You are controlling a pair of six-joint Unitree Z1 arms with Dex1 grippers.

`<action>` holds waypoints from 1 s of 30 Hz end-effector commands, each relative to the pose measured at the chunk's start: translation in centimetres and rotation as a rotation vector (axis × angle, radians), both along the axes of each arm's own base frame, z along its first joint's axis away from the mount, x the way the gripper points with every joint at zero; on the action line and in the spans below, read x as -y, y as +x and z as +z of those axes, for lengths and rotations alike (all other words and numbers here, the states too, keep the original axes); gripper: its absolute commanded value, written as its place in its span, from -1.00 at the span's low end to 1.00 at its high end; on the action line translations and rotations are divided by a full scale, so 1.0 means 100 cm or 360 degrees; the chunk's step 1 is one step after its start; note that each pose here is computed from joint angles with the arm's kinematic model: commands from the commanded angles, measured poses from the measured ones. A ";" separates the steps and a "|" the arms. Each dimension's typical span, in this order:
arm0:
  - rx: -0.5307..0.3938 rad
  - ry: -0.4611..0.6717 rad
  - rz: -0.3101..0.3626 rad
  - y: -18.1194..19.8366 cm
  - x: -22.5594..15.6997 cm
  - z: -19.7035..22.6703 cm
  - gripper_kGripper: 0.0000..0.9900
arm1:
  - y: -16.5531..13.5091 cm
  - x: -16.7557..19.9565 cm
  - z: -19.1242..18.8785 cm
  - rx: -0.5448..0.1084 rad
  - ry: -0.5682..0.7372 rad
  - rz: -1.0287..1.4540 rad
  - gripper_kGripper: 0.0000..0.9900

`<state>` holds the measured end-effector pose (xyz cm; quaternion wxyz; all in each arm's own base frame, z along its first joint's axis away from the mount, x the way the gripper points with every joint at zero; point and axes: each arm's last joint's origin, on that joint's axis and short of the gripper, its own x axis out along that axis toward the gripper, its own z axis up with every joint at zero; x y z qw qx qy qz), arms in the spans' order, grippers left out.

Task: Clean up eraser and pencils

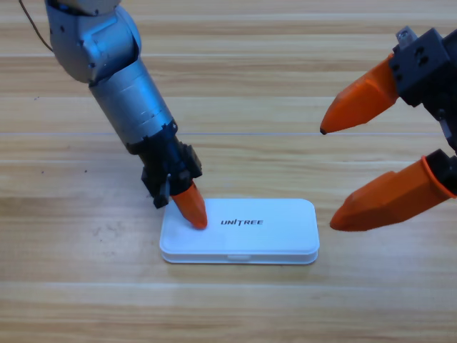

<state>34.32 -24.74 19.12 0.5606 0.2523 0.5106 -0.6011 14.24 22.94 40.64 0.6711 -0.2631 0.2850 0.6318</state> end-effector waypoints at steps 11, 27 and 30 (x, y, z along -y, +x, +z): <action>0.0249 0.0236 -0.0081 -0.055 -0.003 -0.038 -1.00 | 0.000 0.005 -0.004 -0.0033 0.0010 -0.0018 0.99; 0.0657 -0.0424 -0.0430 -0.207 -0.031 0.221 -1.00 | 0.001 0.004 -0.005 -0.0041 0.0003 -0.0025 1.00; 0.0653 -0.0470 -0.0490 -0.223 -0.035 0.228 -1.00 | 0.001 0.004 -0.005 -0.0041 0.0005 -0.0027 1.00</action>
